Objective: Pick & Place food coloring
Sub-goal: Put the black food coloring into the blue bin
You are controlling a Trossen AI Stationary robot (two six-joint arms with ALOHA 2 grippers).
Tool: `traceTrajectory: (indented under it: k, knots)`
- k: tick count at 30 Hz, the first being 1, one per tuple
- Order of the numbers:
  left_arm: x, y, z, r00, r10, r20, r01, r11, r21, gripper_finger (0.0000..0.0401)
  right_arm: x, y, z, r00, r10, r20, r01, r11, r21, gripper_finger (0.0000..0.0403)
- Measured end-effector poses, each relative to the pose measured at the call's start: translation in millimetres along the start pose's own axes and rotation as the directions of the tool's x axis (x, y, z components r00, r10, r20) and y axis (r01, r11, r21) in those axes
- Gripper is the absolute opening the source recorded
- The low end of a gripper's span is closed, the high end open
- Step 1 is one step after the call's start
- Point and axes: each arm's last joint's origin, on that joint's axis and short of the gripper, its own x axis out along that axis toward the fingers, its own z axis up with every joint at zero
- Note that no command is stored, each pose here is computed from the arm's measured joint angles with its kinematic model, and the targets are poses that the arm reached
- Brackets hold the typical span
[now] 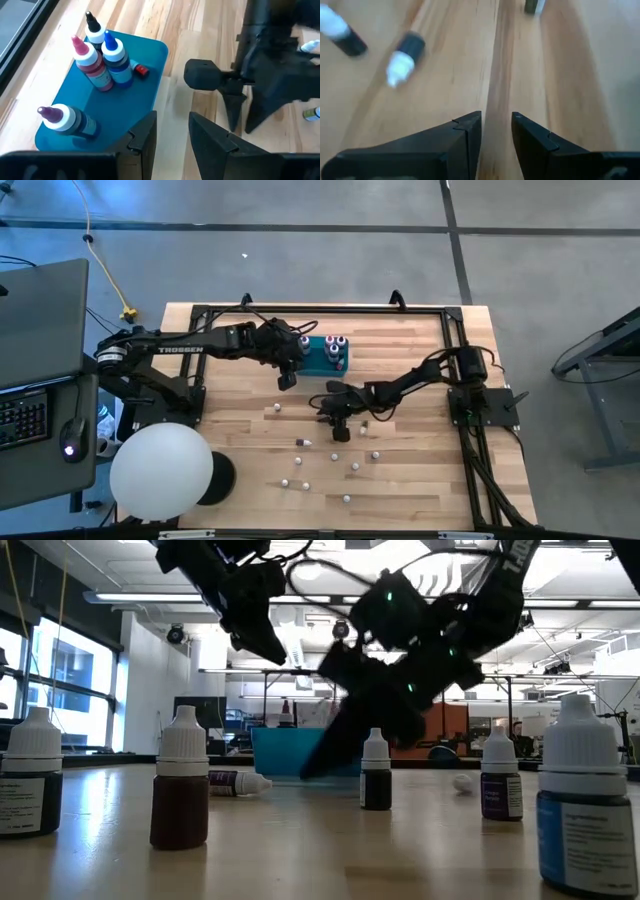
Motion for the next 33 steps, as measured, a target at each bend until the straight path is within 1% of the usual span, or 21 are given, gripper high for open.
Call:
traceTrajectory:
  k: [3,6,10,11,13,15,16,18,20,23,24,26,30,33]
  knots:
    - [0,0,-1,1.000,0.000,-0.006,0.000,1.000,0.000,0.0113,-18,1,19,1.000,-0.001,0.027,0.002,0.999,-0.044,0.0099]
    - [0,0,-1,1.000,0.000,-0.005,0.000,1.000,0.000,0.0113,-43,3,30,0.998,-0.025,-0.055,0.022,0.998,-0.055,0.0099]
    - [0,0,-1,1.000,0.000,-0.006,0.000,1.000,-0.001,0.0113,-96,10,50,0.987,-0.036,-0.159,0.028,0.998,-0.057,0.0099]
    - [0,0,-1,1.000,0.000,-0.006,0.000,1.000,-0.001,0.0113,-109,12,51,0.980,-0.033,-0.196,0.024,0.999,-0.048,0.0099]
    - [0,0,-1,1.000,0.000,-0.006,0.000,1.000,-0.002,0.0113,-129,18,49,0.961,-0.047,-0.273,0.048,0.999,-0.005,0.0099]
    - [0,0,-1,1.000,-0.001,-0.006,0.000,1.000,-0.005,0.0113,-144,25,44,0.935,-0.065,-0.349,0.078,0.997,0.025,0.0099]
    - [0,0,-1,1.000,-0.001,-0.005,0.001,1.000,-0.007,0.0113,-150,29,41,0.920,-0.064,-0.386,0.077,0.997,0.018,0.0099]
    - [0,0,0,1.000,-0.001,-0.001,0.001,1.000,-0.007,0.0113,-152,36,33,0.902,-0.048,-0.429,0.038,0.999,-0.030,0.0099]
    - [0,0,1,1.000,-0.001,0.009,0.001,1.000,-0.008,0.0113,-148,42,22,0.898,-0.035,-0.439,0.012,0.998,-0.055,0.0099]
    - [0,0,2,1.000,-0.001,0.022,0.001,1.000,-0.027,0.0113,-139,46,8,0.908,-0.015,-0.419,0.028,0.999,0.025,0.0099]
    - [0,0,2,1.000,-0.001,0.025,0.001,1.000,-0.029,0.0113,-138,47,2,0.904,-0.013,-0.427,0.036,0.998,0.046,0.0099]
    - [0,0,2,1.000,-0.001,0.026,0.001,1.000,-0.031,0.0113,-136,50,-12,0.901,-0.015,-0.433,0.046,0.997,0.062,0.0099]
    - [0,0,2,1.000,-0.001,0.024,0.002,0.999,-0.033,0.0113,-130,56,-34,0.921,0.026,-0.389,0.023,0.992,0.122,0.0099]
    - [0,0,2,1.000,-0.001,0.024,0.002,0.999,-0.032,0.0113,-128,57,-53,0.934,0.021,-0.357,0.028,0.991,0.130,0.0099]
